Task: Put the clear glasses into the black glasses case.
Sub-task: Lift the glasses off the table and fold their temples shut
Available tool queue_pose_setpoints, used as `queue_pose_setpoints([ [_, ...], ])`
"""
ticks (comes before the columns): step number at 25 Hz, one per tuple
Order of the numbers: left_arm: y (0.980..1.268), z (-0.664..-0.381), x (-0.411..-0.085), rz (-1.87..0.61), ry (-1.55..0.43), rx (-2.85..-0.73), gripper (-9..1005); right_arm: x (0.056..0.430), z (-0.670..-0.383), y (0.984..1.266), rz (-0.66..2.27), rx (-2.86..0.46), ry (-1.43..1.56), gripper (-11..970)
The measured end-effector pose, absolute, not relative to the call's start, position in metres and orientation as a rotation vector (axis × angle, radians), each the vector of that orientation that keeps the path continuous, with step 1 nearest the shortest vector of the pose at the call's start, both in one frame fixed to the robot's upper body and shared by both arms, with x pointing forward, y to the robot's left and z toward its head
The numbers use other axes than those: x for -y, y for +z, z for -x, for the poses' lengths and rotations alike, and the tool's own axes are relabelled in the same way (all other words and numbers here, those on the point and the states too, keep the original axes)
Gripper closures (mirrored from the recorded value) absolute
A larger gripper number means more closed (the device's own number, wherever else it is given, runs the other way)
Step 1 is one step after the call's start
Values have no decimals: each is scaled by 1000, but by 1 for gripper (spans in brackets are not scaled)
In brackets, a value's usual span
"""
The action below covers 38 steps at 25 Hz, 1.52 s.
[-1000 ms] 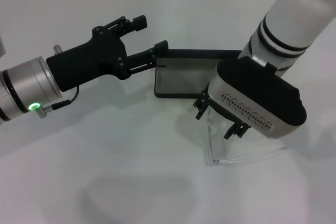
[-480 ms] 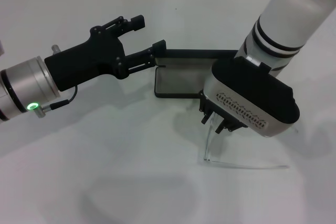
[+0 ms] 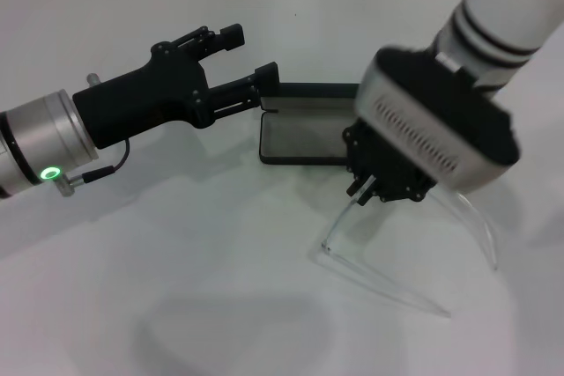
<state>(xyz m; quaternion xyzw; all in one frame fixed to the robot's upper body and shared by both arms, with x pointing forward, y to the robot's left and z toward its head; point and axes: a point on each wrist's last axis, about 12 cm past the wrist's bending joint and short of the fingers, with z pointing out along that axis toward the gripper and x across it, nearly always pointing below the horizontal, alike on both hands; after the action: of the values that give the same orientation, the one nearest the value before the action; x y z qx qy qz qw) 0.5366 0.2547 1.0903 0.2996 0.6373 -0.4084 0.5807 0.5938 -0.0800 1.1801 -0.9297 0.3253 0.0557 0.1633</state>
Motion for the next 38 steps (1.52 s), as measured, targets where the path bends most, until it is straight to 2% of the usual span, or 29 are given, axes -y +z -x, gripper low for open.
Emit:
queue_pose_setpoints([
  [6, 1096, -532, -258, -715, -988, -1436, 188, 123, -601, 1199, 2405, -1068, 294, 892],
  [9, 1101, -530, -261, -737, -996, -1388, 189, 148, -603, 1202, 2149, -1143, 386, 895],
  [14, 1110, -535, -264, -772, -970, -1346, 192, 177, -603, 1186, 1703, -1249, 516, 896],
  [23, 1128, -551, -260, -818, -956, -1264, 194, 217, -598, 1155, 1154, -1359, 742, 897],
  [30, 1140, -561, -245, -881, -985, -1213, 194, 223, -603, 1153, 1002, -1498, 929, 897],
  [38, 1148, -570, -231, -920, -990, -1188, 194, 220, -610, 1160, 1074, -1696, 1082, 897],
])
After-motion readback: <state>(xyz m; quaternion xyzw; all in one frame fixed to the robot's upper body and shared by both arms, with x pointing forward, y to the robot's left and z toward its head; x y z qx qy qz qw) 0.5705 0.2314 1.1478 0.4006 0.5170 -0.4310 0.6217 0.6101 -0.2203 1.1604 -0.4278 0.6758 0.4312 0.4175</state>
